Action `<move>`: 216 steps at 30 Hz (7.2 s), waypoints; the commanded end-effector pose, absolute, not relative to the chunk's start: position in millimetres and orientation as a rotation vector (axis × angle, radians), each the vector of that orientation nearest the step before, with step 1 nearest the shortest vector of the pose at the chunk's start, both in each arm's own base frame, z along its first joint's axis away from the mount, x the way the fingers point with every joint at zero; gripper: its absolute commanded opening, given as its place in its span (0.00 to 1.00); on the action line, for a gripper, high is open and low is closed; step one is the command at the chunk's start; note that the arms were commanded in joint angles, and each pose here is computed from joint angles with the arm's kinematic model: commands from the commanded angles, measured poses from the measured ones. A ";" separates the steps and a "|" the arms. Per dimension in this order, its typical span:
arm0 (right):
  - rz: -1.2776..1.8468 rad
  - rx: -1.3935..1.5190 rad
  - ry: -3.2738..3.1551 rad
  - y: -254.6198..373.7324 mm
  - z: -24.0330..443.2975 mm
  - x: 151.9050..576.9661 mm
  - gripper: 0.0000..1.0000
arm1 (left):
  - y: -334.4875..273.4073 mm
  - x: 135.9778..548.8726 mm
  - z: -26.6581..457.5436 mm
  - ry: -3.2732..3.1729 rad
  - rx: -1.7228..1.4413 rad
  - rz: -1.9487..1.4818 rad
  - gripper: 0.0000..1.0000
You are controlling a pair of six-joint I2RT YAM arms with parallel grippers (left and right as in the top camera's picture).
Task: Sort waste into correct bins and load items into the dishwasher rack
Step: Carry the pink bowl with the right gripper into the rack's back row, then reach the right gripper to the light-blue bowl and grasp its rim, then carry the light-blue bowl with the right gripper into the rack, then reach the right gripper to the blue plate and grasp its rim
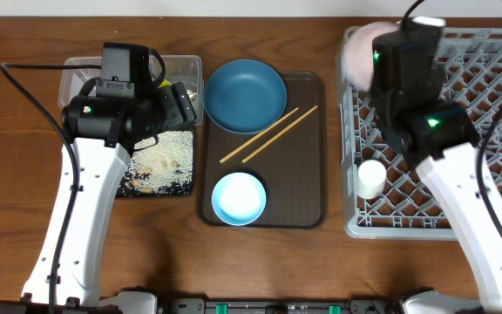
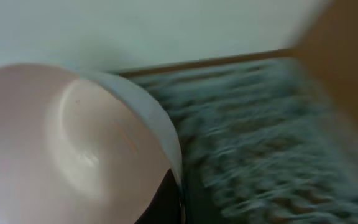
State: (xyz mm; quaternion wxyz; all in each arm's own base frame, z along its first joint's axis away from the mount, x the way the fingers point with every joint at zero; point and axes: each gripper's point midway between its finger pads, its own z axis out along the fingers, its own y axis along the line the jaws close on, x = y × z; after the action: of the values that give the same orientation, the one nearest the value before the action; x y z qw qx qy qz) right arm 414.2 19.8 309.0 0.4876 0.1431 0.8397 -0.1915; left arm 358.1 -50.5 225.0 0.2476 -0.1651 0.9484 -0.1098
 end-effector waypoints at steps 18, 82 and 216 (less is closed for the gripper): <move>-1.150 0.290 1.791 -42.6 257.1 525.7 0.01 | -47.3 357.2 220.6 2.597 -0.453 -0.281 0.88; -0.313 -0.264 2.165 131.0 226.1 478.2 0.99 | -47.3 357.2 220.6 2.597 -0.453 -0.281 0.88; -1.292 -0.344 2.102 67.4 236.2 446.4 0.99 | -47.3 357.2 220.6 2.597 -0.453 -0.281 0.89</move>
State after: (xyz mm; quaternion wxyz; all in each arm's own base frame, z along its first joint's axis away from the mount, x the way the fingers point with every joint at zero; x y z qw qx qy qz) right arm 449.1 67.4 191.5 0.2668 -0.1681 0.8028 -0.5061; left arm 357.5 -50.4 223.4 0.2456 -0.1652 0.9489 -0.1092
